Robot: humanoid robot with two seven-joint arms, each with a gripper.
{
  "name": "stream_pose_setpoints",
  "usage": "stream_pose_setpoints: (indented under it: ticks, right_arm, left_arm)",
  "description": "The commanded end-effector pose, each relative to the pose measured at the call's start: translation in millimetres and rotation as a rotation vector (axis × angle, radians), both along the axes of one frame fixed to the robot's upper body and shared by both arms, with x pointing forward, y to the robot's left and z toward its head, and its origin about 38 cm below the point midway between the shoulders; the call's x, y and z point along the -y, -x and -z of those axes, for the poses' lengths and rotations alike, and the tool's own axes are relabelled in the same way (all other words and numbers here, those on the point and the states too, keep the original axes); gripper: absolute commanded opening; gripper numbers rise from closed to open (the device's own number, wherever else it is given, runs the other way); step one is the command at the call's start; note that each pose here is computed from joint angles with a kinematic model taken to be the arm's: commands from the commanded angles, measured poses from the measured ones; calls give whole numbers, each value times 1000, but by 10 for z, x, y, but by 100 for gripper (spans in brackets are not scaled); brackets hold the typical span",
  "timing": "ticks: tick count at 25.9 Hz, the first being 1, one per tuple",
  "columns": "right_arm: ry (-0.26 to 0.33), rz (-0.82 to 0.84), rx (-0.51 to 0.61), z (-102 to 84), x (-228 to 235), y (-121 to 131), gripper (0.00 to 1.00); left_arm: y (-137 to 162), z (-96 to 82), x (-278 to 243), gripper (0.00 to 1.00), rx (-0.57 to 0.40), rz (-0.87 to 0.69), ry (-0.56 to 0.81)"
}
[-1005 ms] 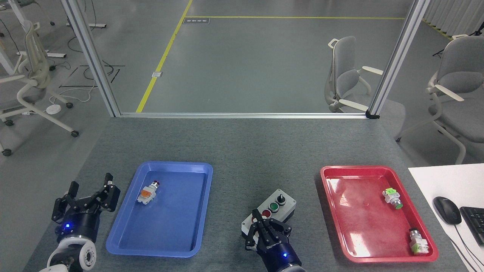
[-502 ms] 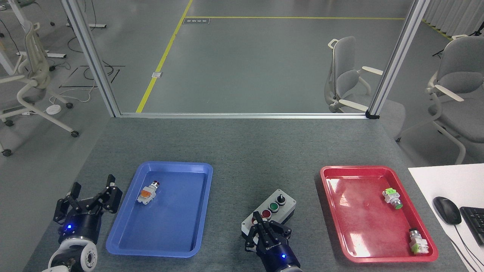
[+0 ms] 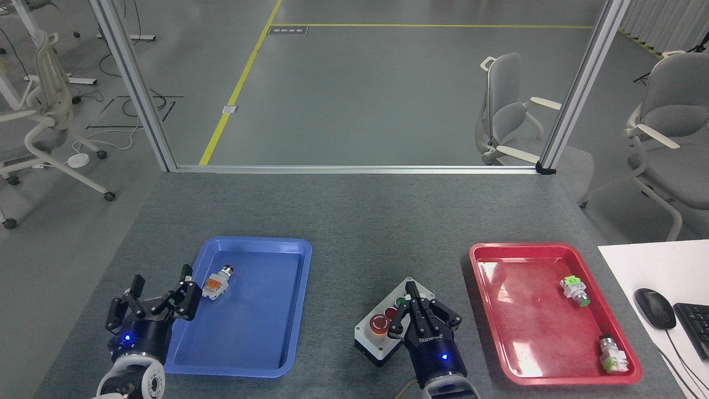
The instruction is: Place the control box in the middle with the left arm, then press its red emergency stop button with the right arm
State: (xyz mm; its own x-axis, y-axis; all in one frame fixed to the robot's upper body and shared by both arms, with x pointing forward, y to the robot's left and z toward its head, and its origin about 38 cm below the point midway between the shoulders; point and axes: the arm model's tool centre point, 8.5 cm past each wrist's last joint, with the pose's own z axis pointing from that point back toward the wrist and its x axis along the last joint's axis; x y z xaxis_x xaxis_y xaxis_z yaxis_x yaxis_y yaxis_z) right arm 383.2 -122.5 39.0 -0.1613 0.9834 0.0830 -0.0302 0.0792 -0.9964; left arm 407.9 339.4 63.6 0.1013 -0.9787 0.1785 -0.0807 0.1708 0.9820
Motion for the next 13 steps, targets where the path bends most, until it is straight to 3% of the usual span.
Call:
stream_pose_setpoints:
  ticks: [1, 7, 13]
  right_arm:
    - [20, 74, 23, -51, 386, -51, 64]
    - [64, 179, 25, -44, 952, -76, 94]
    - [75, 246, 17, -39, 1287, -19, 97]
  left_arm:
    - [-6, 159, 218, 99, -36, 25, 28]
    - [-14, 167, 228, 99, -38, 30, 25]
    - [-14, 177, 249, 99, -34, 27, 49]
